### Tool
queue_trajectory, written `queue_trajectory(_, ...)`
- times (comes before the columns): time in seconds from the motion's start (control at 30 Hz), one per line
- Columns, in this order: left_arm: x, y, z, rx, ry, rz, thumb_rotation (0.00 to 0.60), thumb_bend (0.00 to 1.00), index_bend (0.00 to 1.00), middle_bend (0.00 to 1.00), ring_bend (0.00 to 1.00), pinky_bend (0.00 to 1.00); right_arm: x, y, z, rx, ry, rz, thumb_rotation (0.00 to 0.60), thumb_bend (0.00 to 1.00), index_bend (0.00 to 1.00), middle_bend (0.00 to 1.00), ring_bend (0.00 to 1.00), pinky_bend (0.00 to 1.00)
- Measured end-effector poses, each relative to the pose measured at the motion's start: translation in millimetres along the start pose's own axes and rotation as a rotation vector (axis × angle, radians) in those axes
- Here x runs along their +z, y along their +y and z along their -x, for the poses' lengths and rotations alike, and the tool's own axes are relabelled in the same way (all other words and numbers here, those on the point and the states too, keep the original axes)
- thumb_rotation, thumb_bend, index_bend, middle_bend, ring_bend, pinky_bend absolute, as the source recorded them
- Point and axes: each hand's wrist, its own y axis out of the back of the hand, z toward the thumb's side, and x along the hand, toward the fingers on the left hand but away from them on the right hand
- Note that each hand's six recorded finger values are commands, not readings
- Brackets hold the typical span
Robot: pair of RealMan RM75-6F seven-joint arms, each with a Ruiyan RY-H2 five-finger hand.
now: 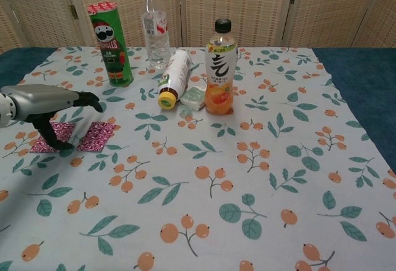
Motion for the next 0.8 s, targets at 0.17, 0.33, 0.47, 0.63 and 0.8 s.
queue_trajectory(0.17,2.3,-2.5,-7.0,-0.026,0.007,-0.008,0.600,0.33,0.14,0.00,0.00,0.00,-0.2,-0.5,1.0,0.001,0.000,0.000,0.493,0.20,0.00,0.00,0.00,0.00)
queue_trajectory(0.33,6.4,-5.2,-12.0,-0.051,0.008,-0.018,0.600,0.33,0.14,0.00,0.00,0.00,-1.6,-0.9,0.6,0.002,-0.005,0.000,0.491,0.20,0.00,0.00,0.00,0.00)
queue_trajectory(0.47,8.4,-6.3,-15.4,-0.059,0.012,-0.021,0.600,0.33,0.14,0.00,0.00,0.00,-2.5,-0.6,0.0,0.002,-0.008,0.000,0.492,0.19,0.00,0.00,0.00,0.00)
queue_trajectory(0.63,9.5,-7.3,-18.8,-0.067,0.016,-0.020,0.600,0.33,0.14,0.00,0.00,0.00,-2.9,-0.7,-0.1,0.003,-0.010,-0.002,0.492,0.19,0.00,0.00,0.00,0.00)
queue_trajectory(0.8,7.9,-9.2,-23.2,-0.076,0.027,-0.011,0.600,0.33,0.15,0.00,0.00,0.00,-3.1,-1.5,0.1,0.005,-0.011,-0.001,0.491,0.19,0.00,0.00,0.00,0.00)
